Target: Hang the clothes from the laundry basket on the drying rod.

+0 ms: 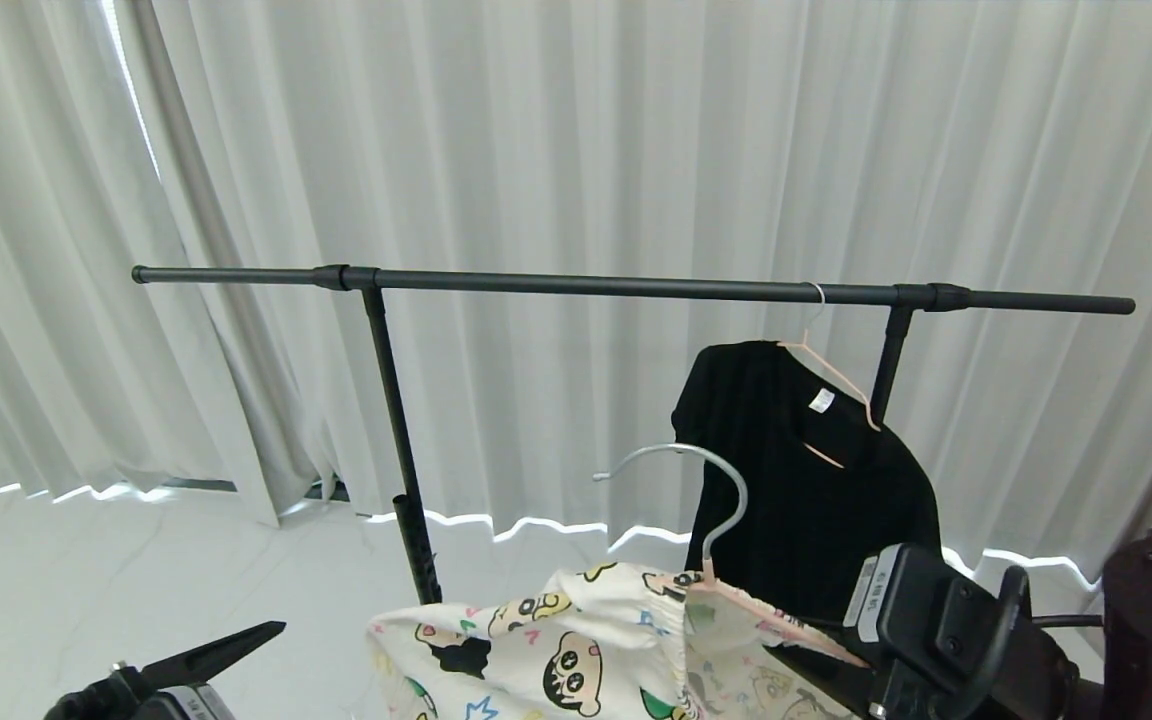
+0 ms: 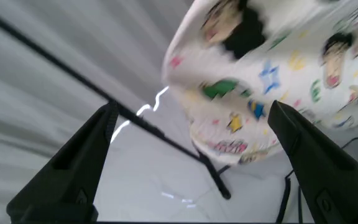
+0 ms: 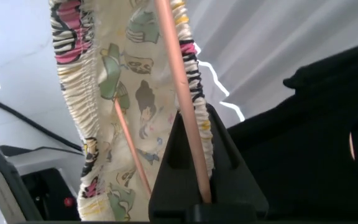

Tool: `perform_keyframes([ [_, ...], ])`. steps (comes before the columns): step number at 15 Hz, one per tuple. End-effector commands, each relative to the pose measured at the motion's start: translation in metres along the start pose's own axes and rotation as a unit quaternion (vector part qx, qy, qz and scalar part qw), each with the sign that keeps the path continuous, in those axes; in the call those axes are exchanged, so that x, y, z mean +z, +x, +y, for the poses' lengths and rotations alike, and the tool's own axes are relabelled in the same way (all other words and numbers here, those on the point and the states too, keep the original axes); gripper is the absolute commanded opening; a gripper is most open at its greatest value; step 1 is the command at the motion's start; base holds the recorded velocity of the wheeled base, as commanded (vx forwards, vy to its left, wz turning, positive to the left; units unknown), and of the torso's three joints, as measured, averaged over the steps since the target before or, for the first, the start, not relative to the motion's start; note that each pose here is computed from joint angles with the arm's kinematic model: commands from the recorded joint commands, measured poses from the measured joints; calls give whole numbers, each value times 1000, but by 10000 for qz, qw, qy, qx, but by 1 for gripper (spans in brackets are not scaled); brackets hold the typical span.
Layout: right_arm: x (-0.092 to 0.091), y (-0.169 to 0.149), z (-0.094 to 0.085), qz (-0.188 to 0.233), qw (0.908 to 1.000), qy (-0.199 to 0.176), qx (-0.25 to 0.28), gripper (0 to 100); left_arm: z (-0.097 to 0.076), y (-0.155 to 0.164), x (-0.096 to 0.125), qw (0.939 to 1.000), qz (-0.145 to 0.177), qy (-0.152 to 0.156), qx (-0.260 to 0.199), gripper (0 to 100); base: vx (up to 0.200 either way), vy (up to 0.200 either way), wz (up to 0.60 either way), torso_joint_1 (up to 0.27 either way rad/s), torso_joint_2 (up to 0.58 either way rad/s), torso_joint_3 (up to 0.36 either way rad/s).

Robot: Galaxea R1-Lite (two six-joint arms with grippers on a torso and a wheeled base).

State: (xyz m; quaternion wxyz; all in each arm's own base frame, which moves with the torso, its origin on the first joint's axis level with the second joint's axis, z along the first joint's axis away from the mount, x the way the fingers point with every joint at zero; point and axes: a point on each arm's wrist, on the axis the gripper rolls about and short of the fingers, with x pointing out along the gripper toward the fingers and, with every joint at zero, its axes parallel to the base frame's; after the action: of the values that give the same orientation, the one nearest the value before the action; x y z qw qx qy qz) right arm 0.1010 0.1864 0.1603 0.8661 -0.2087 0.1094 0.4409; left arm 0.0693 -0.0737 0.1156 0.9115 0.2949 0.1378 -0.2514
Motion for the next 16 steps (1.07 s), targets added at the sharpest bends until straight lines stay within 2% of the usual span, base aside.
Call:
perform_keyframes([
  [1,4,-7,-1,-207,9996,-98,180,0,5,-5,-9,9994,35,-262,220,100,0,0,0,0,0,0],
  [3,6,-11,-2,-322,9987,-242,315,0,5,-4,-9,9987,70,-451,222,100,0,0,0,0,0,0],
  [7,11,-14,-3,-459,9981,-274,319,0,0,-5,-18,9989,101,-435,-158,100,0,0,0,0,0,0],
  [8,11,-16,-3,-498,9979,-278,316,0,0,-5,-17,9988,94,-436,-180,0,0,0,0,0,0,0],
  [13,13,-22,-4,-612,9967,-419,335,0,4,-3,-19,9983,212,-541,28,0,0,0,0,0,0,0],
  [16,12,-24,-6,-625,9969,-380,279,0,10,-2,-23,9963,412,-679,331,0,0,0,0,0,0,0],
])
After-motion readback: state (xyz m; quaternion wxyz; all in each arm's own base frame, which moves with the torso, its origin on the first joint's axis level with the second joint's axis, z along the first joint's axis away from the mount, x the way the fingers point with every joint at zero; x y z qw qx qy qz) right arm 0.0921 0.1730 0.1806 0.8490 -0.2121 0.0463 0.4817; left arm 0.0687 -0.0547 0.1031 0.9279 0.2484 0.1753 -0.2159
